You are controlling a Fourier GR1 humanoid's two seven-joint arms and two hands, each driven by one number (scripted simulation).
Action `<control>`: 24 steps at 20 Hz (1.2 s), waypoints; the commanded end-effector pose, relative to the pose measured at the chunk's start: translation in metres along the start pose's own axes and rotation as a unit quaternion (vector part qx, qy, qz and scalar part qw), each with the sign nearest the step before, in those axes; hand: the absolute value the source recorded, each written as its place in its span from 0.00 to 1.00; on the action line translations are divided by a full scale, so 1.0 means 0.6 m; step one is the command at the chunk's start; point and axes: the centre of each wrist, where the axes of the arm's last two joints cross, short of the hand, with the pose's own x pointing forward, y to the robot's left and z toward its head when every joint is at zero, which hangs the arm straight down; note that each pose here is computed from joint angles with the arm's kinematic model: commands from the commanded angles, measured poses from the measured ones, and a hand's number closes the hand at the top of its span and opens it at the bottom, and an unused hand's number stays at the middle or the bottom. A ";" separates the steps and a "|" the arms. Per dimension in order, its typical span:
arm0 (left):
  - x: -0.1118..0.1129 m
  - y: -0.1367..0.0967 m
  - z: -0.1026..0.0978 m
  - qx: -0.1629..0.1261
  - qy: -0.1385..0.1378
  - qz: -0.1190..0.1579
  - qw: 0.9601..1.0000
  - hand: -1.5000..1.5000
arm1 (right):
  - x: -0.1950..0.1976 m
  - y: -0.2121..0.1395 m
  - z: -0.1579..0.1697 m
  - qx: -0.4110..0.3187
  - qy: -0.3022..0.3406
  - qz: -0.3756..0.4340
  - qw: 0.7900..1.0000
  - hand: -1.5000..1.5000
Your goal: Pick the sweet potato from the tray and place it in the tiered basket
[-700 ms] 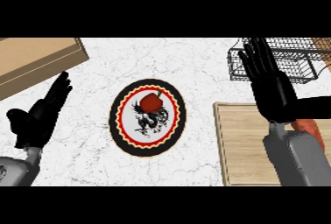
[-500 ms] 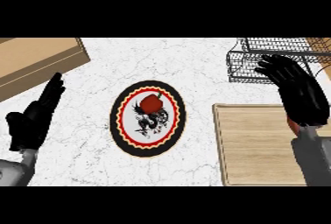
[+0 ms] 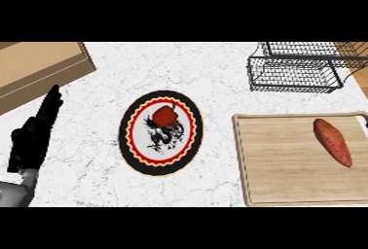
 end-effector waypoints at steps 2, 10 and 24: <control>0.007 0.014 -0.019 -0.003 0.001 -0.005 1.000 0.50 | 0.038 -0.135 0.015 -0.024 0.023 0.074 0.997 0.00; 0.018 -0.023 -0.024 -0.013 -0.005 -0.005 1.000 0.50 | 0.207 -0.127 -0.006 0.165 0.091 0.302 0.934 0.00; 0.004 -0.040 -0.014 -0.011 -0.010 -0.004 1.000 0.50 | 0.228 0.020 -0.079 0.209 0.204 0.357 0.887 0.00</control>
